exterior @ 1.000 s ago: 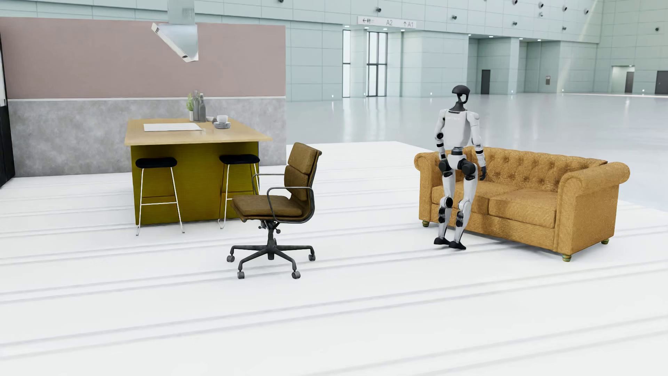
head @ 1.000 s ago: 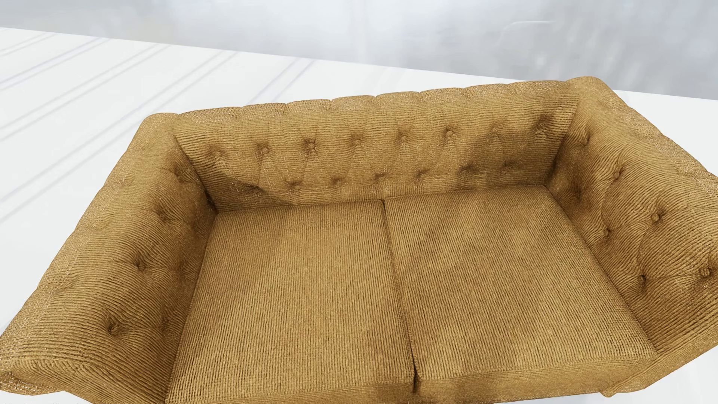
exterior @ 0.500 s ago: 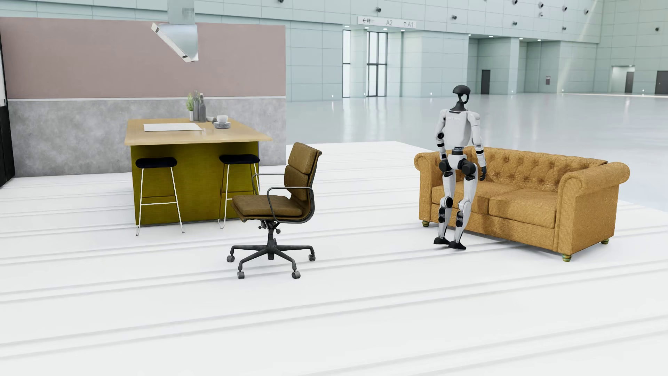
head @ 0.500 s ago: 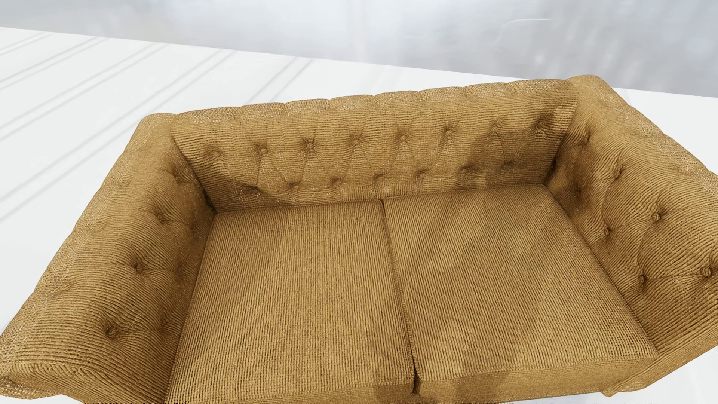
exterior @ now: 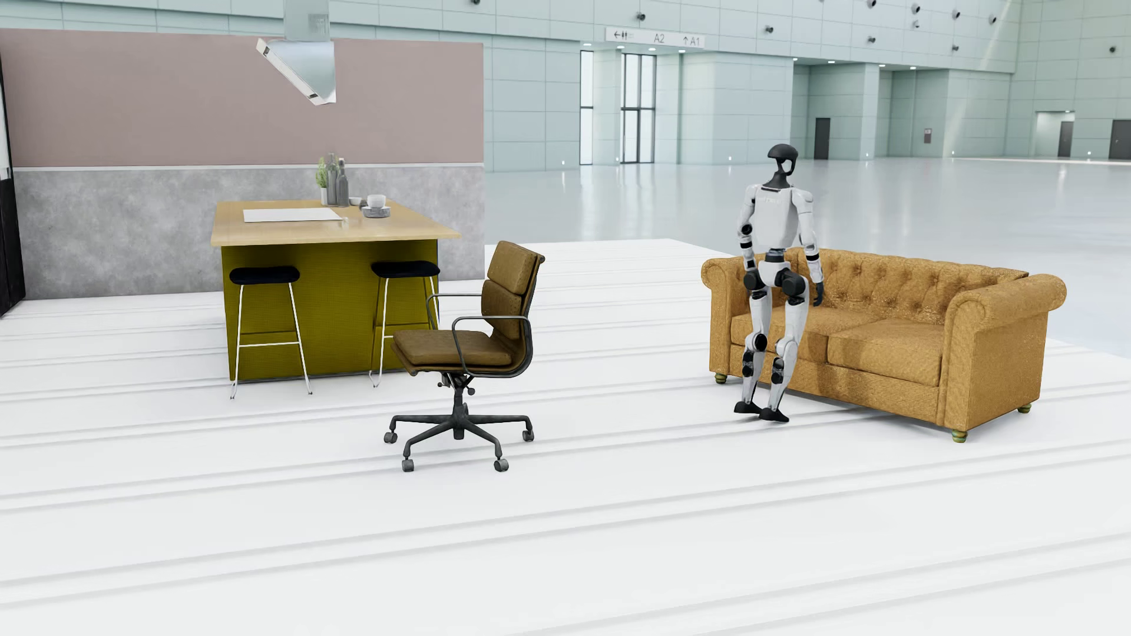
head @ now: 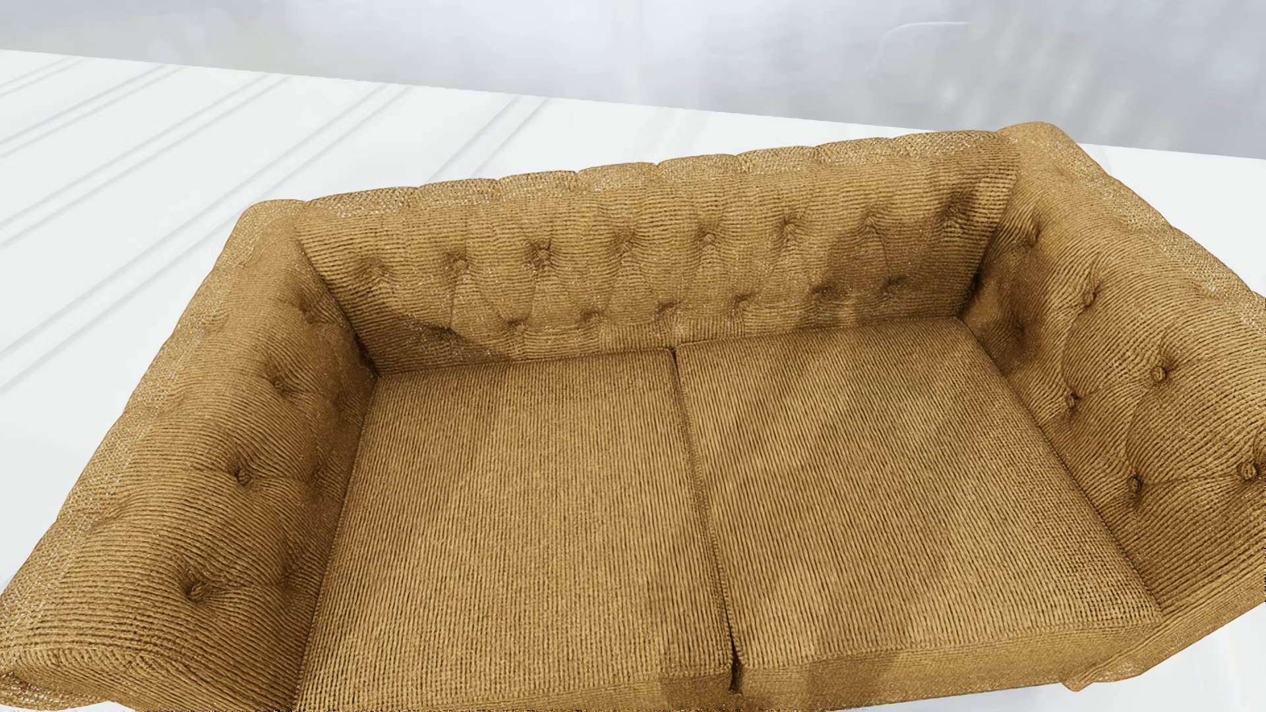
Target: Stand still
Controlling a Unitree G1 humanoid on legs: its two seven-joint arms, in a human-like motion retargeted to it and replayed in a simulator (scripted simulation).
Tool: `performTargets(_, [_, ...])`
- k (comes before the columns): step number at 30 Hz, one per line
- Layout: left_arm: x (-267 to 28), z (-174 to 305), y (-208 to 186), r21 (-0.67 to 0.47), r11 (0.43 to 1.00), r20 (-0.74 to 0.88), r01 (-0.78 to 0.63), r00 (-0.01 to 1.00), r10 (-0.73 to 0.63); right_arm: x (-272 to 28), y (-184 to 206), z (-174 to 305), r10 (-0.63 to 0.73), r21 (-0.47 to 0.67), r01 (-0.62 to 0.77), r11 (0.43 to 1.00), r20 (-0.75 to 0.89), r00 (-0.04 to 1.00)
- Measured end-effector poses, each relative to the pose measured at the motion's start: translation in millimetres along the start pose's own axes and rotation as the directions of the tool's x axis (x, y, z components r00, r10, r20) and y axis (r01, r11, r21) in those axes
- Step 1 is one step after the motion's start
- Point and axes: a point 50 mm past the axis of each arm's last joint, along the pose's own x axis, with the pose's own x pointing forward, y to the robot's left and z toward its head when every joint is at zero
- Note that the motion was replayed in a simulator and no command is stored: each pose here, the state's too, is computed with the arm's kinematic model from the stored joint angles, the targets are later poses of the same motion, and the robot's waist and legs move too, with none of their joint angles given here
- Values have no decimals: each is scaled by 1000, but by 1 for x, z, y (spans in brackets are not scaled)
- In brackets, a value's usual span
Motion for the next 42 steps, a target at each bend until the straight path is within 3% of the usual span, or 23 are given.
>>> performTargets(18, [0,2,-2,62,998,5,19,1000,-20,2,1,7,11,-26,-10,1000,19,1000])
performTargets(42, [1,2,-3,50,999,6,19,1000,-20,1,5,2,23,-39,-23,999,2,1000])
